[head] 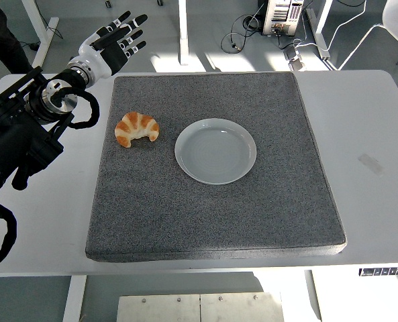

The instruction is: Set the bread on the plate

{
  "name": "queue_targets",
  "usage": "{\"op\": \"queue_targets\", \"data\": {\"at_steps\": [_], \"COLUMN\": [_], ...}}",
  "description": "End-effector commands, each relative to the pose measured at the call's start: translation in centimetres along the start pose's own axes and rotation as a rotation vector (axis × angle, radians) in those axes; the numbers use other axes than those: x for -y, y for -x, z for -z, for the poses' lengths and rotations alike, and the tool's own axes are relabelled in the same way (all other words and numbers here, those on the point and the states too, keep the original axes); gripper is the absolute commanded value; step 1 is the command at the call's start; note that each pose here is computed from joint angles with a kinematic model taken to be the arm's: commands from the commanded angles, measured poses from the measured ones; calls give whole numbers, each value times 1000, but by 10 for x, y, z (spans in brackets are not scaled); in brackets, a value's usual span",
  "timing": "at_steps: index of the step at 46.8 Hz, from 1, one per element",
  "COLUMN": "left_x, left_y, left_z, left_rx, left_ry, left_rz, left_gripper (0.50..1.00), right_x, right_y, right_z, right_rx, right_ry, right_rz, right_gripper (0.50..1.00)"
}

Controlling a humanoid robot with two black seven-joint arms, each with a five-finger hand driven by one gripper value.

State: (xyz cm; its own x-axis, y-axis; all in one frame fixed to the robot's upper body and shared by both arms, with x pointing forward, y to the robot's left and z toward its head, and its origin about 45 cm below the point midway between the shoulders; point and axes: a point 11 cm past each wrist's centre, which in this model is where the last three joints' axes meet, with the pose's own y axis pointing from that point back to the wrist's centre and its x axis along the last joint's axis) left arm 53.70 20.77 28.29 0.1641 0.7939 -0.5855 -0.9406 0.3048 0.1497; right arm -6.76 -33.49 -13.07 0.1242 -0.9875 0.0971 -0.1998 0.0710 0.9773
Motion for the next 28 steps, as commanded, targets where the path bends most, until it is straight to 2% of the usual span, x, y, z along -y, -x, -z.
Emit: {"op": "queue_targets", "data": {"at_steps": [1, 12, 21, 28], "left_x": [-1, -1, 0, -4], "left_y": [-2, -4, -6, -14], "left_z": [-1, -1, 7, -6], "left_rx": [0, -8, 50, 70], "left_ry": [1, 9, -38, 9], "left_rz": [-3, -16, -41, -52], "left_gripper": [984, 986, 984, 986], "right_x": [0, 0, 0, 0], "right_y": [0, 0, 0, 0], "right_z": [0, 0, 0, 0], "right_rx": [0, 0, 0, 0], "right_ry": [0, 0, 0, 0], "right_rz": [0, 0, 0, 0], "right_gripper": [1000, 1000, 1000, 1000]}}
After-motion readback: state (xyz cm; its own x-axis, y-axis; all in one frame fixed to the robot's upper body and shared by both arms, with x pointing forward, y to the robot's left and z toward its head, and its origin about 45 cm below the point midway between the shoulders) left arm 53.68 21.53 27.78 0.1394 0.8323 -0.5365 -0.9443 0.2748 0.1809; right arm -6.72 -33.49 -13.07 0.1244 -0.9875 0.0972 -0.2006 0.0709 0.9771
